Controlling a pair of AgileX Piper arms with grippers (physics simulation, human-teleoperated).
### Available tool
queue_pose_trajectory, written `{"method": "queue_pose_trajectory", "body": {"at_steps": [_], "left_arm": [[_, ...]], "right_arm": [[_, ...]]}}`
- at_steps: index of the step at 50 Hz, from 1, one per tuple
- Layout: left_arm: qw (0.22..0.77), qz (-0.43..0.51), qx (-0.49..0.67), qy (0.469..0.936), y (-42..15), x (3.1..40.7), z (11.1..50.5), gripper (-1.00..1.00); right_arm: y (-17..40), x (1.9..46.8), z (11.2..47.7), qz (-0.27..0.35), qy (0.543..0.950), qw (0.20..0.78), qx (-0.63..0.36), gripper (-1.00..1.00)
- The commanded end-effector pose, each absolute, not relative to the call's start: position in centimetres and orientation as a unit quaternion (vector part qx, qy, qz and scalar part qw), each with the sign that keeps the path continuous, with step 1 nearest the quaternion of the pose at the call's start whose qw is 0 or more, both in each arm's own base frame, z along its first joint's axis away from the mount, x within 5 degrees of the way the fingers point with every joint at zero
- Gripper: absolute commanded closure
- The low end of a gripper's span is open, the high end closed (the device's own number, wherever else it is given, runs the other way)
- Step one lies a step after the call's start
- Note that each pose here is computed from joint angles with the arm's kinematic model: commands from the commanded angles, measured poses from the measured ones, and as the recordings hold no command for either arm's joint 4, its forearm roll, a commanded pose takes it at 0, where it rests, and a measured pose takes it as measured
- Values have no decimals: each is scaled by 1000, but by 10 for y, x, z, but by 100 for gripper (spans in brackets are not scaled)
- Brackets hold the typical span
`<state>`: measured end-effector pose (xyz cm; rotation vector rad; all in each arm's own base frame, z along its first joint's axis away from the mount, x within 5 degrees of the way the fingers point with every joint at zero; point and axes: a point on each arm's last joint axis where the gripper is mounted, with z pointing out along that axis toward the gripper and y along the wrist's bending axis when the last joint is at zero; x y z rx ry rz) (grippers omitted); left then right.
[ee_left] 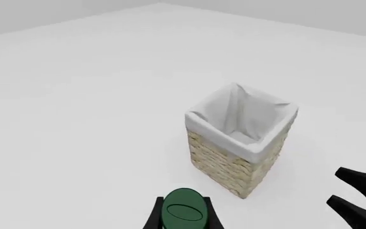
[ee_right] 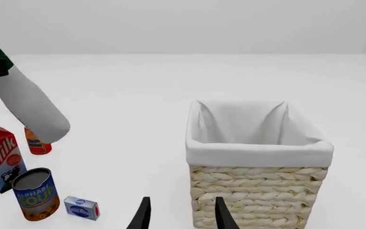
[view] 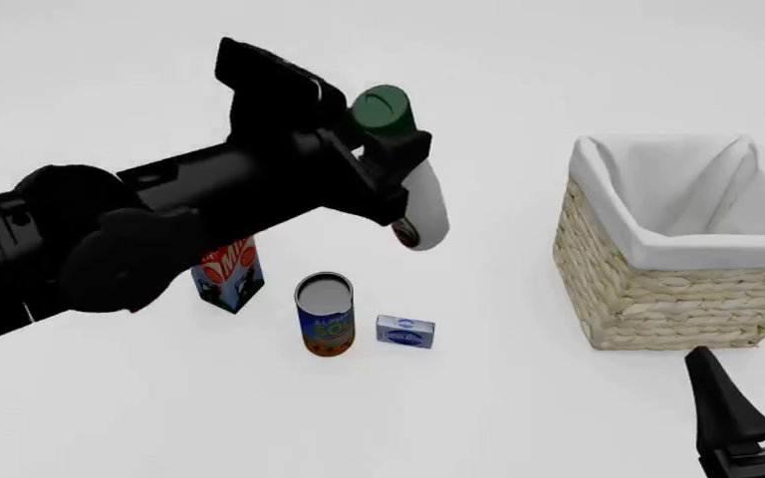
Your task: Pick the salad dressing and place it in the basket.
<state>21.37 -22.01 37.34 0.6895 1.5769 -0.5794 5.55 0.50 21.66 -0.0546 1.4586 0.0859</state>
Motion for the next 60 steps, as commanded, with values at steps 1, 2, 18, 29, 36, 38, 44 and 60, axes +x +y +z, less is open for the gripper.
{"method": "queue_pose_trajectory", "body": {"at_steps": [1, 2, 18, 29, 36, 38, 44, 60], "left_arm": [[597, -253, 314, 693, -236, 217, 341, 100], [592, -253, 317, 696, -238, 217, 335, 100], [557, -278, 328, 710, -258, 206, 312, 100], [556, -281, 336, 706, -264, 204, 310, 100], [556, -283, 334, 707, -264, 204, 309, 100], [555, -283, 340, 704, -266, 202, 308, 100], [555, -281, 346, 702, -266, 200, 306, 100], [558, -286, 337, 702, -264, 201, 309, 100]], "right_arm": [[5, 55, 217, 40, 666, 745, -25, -100], [5, 55, 217, 41, 665, 745, -25, -100], [5, 55, 217, 43, 665, 745, -27, -100], [5, 55, 217, 42, 665, 745, -25, -100], [5, 55, 217, 41, 665, 746, -24, -100], [5, 55, 217, 41, 665, 746, -25, -100], [5, 55, 217, 40, 665, 745, -25, -100], [7, 51, 237, 28, 660, 748, -71, -100]]}}
